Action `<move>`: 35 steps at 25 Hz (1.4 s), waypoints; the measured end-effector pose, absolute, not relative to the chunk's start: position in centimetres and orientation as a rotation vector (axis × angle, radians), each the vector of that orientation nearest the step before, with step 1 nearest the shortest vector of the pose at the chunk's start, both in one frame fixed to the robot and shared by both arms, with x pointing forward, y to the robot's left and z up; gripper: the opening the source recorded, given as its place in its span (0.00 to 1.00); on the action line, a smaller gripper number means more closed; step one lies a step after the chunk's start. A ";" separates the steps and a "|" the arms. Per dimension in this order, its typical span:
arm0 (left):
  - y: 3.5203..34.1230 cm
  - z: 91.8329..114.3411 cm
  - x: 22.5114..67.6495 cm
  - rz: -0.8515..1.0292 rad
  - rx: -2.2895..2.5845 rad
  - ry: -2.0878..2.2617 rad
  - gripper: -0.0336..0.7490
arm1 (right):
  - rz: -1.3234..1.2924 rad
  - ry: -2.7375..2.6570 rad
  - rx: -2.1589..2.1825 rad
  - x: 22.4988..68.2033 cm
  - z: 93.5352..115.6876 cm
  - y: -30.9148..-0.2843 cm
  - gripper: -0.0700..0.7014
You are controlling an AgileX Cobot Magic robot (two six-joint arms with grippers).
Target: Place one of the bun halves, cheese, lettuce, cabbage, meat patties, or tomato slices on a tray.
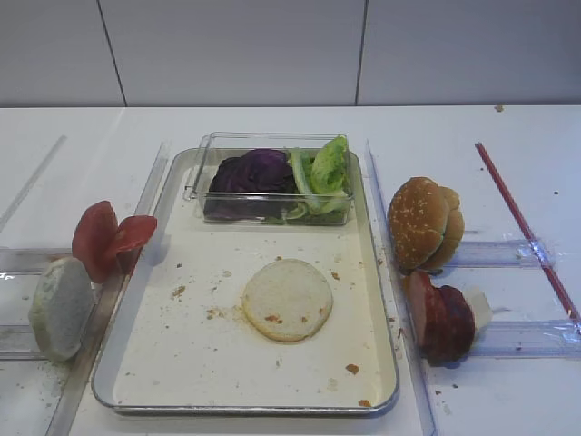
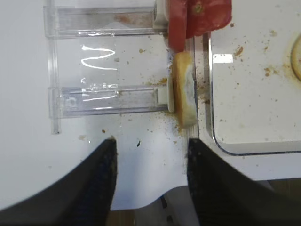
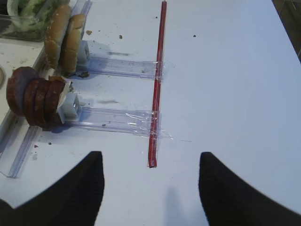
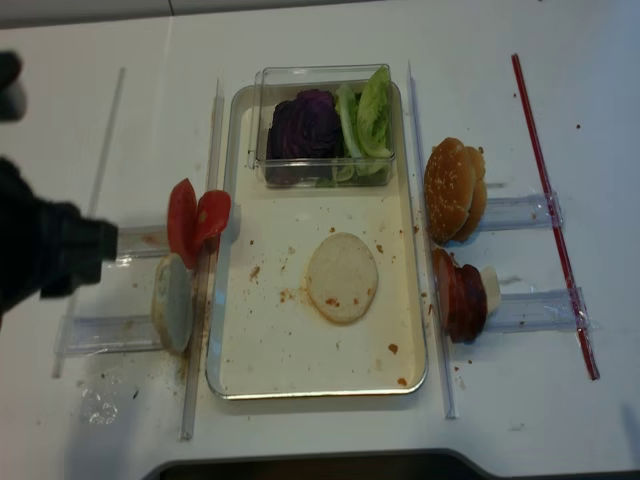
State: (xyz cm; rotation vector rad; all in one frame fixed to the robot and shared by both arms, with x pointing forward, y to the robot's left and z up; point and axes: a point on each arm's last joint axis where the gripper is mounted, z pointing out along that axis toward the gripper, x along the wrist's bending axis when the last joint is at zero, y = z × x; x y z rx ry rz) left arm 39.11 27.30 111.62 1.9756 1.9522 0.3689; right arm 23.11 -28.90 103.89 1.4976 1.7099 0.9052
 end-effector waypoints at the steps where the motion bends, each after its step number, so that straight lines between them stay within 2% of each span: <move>1: 27.5 111.6 38.3 0.377 1.967 1.945 0.48 | 0.905 1.710 1.498 23.1 103.9 -28.9 0.71; 9: 28.9 111.8 31.4 0.520 1.868 1.798 0.48 | 0.905 1.710 1.498 23.1 103.9 -28.9 0.71; 17: 29.9 109.5 26.7 0.621 1.828 1.680 0.48 | 0.905 1.710 1.498 23.1 103.9 -28.9 0.71; 29: 30.6 104.6 23.1 0.696 1.750 1.601 0.48 | 0.905 1.710 1.498 23.1 103.9 -28.9 0.71; 35: 30.7 103.9 22.8 0.752 1.686 1.534 0.48 | 0.905 1.710 1.498 23.1 103.9 -28.9 0.71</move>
